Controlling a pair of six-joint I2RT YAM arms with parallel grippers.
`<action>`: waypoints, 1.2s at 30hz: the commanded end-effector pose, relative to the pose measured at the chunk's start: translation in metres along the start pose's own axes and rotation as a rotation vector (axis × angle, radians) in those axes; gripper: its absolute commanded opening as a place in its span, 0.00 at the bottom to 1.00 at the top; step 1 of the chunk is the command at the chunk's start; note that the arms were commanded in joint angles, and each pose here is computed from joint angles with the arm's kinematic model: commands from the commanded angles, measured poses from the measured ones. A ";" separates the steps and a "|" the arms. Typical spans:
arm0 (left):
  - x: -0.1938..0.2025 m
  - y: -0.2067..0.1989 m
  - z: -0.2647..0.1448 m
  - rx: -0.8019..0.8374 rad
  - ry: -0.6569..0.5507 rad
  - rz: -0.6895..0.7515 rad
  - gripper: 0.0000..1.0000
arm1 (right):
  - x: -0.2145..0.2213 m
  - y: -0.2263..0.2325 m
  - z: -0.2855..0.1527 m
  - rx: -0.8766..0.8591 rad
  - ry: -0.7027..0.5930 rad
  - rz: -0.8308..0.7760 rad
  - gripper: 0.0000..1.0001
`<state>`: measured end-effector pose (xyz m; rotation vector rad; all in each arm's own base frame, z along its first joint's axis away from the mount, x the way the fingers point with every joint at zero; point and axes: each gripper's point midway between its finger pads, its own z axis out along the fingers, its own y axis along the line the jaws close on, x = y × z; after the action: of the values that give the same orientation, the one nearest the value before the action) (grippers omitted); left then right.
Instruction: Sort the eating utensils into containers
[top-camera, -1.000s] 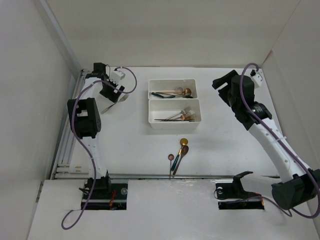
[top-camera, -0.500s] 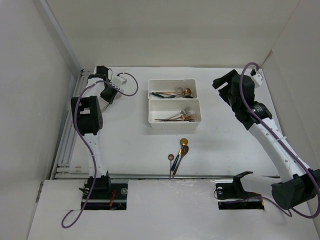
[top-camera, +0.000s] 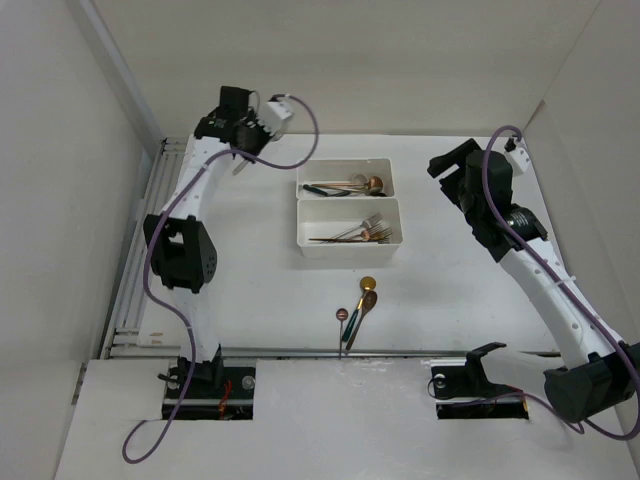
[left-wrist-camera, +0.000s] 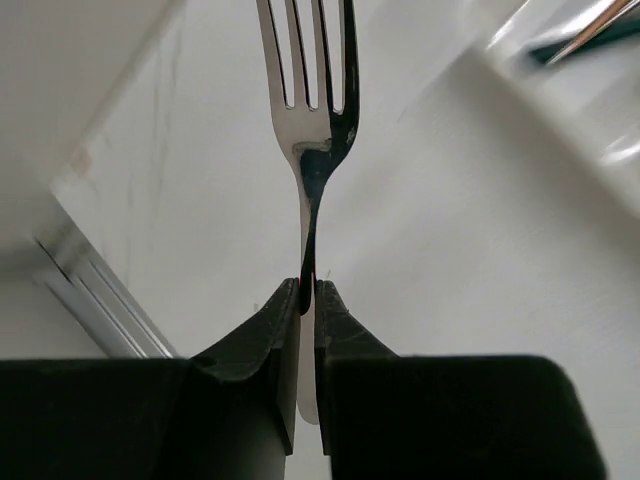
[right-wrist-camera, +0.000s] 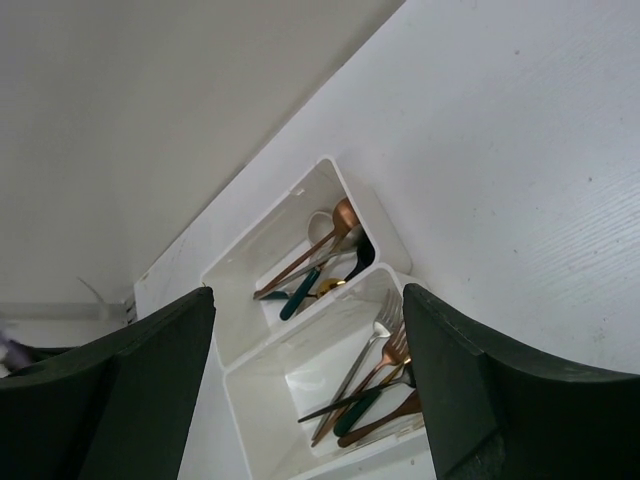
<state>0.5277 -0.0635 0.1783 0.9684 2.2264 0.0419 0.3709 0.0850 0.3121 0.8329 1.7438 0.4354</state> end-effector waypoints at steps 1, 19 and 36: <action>-0.129 -0.070 -0.106 0.008 -0.363 0.176 0.00 | -0.029 0.013 -0.017 -0.051 -0.078 0.025 0.81; -0.092 -0.283 -0.022 0.275 -0.216 0.470 0.00 | -0.033 -0.022 -0.050 -0.009 -0.110 0.048 0.81; -0.165 -0.207 -0.102 0.005 -0.390 -0.245 0.69 | -0.035 -0.029 -0.064 -0.012 -0.109 0.048 0.81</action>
<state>0.4219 -0.3149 0.2033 1.0364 1.9775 -0.0618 0.3109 0.0505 0.3352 0.8698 1.6359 0.4215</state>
